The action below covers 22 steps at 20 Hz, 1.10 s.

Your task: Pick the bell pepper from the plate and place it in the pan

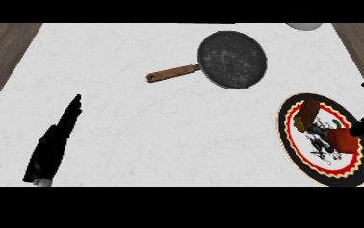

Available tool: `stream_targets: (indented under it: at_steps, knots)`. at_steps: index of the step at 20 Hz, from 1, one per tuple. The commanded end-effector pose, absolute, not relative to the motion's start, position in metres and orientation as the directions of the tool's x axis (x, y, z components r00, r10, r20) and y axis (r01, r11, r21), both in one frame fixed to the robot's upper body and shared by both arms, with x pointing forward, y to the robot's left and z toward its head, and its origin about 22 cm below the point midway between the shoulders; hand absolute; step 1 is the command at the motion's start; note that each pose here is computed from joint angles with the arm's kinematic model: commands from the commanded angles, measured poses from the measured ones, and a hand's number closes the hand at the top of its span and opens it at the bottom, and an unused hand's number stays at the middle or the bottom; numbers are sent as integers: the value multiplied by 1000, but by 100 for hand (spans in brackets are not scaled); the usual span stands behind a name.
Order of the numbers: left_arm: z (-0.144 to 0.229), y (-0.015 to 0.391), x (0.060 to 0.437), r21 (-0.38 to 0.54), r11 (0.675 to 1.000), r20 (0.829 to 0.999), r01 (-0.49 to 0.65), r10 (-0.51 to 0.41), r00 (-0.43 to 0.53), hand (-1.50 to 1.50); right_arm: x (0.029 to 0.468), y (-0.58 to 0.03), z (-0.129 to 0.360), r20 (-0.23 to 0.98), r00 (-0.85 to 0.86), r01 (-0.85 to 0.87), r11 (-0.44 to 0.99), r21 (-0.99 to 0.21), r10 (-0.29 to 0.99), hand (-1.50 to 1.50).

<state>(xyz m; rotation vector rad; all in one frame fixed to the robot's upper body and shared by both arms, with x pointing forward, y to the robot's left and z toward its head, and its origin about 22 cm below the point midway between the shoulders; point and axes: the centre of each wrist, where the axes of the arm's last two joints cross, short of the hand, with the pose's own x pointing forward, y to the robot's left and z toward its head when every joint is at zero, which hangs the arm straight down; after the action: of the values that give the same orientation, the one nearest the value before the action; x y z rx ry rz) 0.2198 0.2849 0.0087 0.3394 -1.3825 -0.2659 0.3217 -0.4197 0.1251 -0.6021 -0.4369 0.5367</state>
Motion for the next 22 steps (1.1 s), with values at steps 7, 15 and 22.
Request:
stream_targets:
  at_steps: [7, 15, 22]
  knots:
    - [3, 284, 228, 376, 926, 912, -22, -366, 182, 0, 327, -393, 88, 80, 800, -438, 670, -599, 595, -150]
    - [12, 277, 237, 370, 929, 915, -7, -363, 178, 0, 332, -402, 74, 51, 815, -450, 686, -572, 577, -150]
    - [1, 282, 221, 393, 919, 909, -22, -385, 162, 0, 324, -409, 53, 12, 817, -469, 677, -567, 576, -150]
